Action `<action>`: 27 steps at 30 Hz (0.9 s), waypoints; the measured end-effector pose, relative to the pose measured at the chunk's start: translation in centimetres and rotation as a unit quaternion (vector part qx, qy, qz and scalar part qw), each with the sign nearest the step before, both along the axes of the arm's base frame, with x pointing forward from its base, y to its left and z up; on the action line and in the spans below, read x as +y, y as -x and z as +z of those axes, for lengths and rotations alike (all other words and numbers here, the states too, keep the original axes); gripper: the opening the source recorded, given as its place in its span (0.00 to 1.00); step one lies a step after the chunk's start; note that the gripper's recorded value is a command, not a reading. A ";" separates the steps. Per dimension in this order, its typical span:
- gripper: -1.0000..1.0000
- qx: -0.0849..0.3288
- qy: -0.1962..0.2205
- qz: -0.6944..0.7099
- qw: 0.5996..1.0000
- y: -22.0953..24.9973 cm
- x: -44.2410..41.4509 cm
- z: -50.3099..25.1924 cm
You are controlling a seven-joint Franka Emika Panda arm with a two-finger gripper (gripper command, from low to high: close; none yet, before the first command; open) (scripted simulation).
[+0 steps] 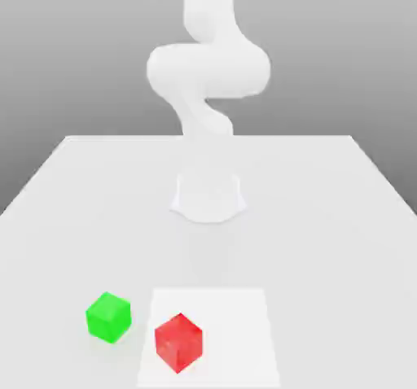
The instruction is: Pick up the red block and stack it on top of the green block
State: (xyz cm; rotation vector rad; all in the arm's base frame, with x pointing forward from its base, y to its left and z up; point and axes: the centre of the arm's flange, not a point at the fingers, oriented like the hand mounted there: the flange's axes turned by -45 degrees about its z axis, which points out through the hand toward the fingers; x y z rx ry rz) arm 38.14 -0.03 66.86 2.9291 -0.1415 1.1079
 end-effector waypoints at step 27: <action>0.50 0.322 -0.143 -0.327 0.877 -6.6 -4.4 -49.8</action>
